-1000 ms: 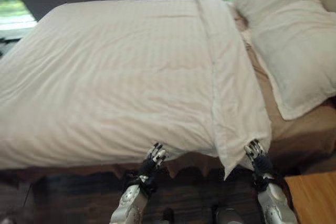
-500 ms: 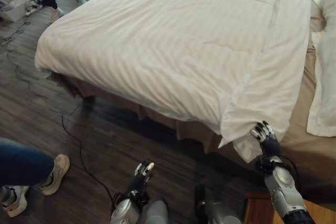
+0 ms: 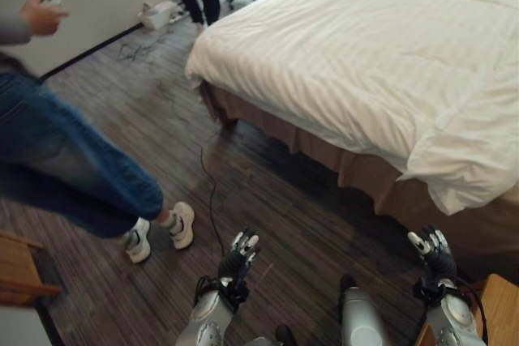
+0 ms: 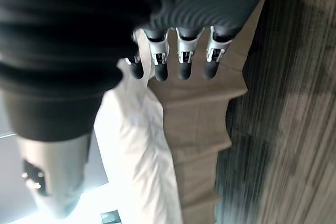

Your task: Making the bed.

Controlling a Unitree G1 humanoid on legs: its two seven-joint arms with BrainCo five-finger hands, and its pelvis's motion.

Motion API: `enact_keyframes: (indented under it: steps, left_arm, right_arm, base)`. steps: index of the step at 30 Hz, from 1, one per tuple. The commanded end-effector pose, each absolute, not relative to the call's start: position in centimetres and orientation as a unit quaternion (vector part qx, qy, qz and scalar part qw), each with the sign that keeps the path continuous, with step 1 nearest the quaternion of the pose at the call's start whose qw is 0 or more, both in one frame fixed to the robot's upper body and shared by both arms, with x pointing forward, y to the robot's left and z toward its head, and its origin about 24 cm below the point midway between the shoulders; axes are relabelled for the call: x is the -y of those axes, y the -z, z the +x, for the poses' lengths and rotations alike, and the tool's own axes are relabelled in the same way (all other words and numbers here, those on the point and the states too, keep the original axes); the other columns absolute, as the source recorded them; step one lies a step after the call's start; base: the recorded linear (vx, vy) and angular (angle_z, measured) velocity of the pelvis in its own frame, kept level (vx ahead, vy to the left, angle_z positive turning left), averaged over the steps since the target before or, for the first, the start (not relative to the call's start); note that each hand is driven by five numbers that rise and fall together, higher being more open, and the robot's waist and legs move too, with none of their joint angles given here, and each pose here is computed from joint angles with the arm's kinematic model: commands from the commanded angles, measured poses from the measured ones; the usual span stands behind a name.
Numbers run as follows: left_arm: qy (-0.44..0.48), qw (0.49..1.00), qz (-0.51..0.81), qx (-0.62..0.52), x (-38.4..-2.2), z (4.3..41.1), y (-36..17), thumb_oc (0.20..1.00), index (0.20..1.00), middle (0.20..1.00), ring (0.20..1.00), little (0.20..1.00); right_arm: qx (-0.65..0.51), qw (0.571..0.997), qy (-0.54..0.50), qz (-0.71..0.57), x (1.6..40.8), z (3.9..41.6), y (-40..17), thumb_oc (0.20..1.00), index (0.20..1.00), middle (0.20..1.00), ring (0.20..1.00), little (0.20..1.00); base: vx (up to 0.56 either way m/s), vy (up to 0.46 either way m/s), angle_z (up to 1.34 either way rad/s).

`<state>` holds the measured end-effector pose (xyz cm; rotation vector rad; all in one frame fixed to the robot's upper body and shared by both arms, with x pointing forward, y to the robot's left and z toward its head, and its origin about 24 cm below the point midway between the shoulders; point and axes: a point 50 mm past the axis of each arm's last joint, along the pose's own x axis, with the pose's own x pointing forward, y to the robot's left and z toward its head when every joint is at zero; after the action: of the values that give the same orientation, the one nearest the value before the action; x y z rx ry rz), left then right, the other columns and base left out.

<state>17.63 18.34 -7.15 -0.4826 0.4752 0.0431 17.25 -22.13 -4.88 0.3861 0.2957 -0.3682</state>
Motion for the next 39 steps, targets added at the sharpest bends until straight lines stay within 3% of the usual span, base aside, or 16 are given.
enact_keyframes:
  steps: [1, 9, 20, 39]
  left_arm:
    - [-0.01, 0.97, -0.204, -0.135, -19.4, 20.5, 3.7, 1.0, 1.0, 1.0, 1.0, 1.0]
    - [-0.082, 0.952, -0.242, -0.168, -20.1, 17.9, 5.5, 1.0, 1.0, 1.0, 1.0, 1.0]
    - [-0.063, 0.957, -0.228, -0.166, -19.7, 17.8, 5.4, 1.0, 1.0, 1.0, 1.0, 1.0]
    - [-0.053, 0.956, -0.22, -0.185, -19.6, 17.1, 6.0, 1.0, 1.0, 1.0, 1.0, 1.0]
  right_arm:
    - [-0.048, 0.976, 0.149, 0.153, 23.2, 20.3, 1.0, 1.0, 1.0, 1.0, 1.0, 1.0]
    - [-0.032, 0.976, 0.124, 0.179, 22.5, 20.0, 0.3, 1.0, 1.0, 1.0, 1.0, 1.0]
    - [-0.077, 0.985, 0.056, 0.143, 20.7, 19.2, 1.5, 1.0, 1.0, 1.0, 1.0, 1.0]
    - [-0.1, 0.985, 0.045, 0.13, 20.4, 18.9, 2.2, 1.0, 1.0, 1.0, 1.0, 1.0]
  base:
    - [0.01, -0.076, 0.12]
    - [0.01, -0.053, 0.23]
    - [0.0, -0.003, 0.02]
    - [0.0, 0.0, 0.0]
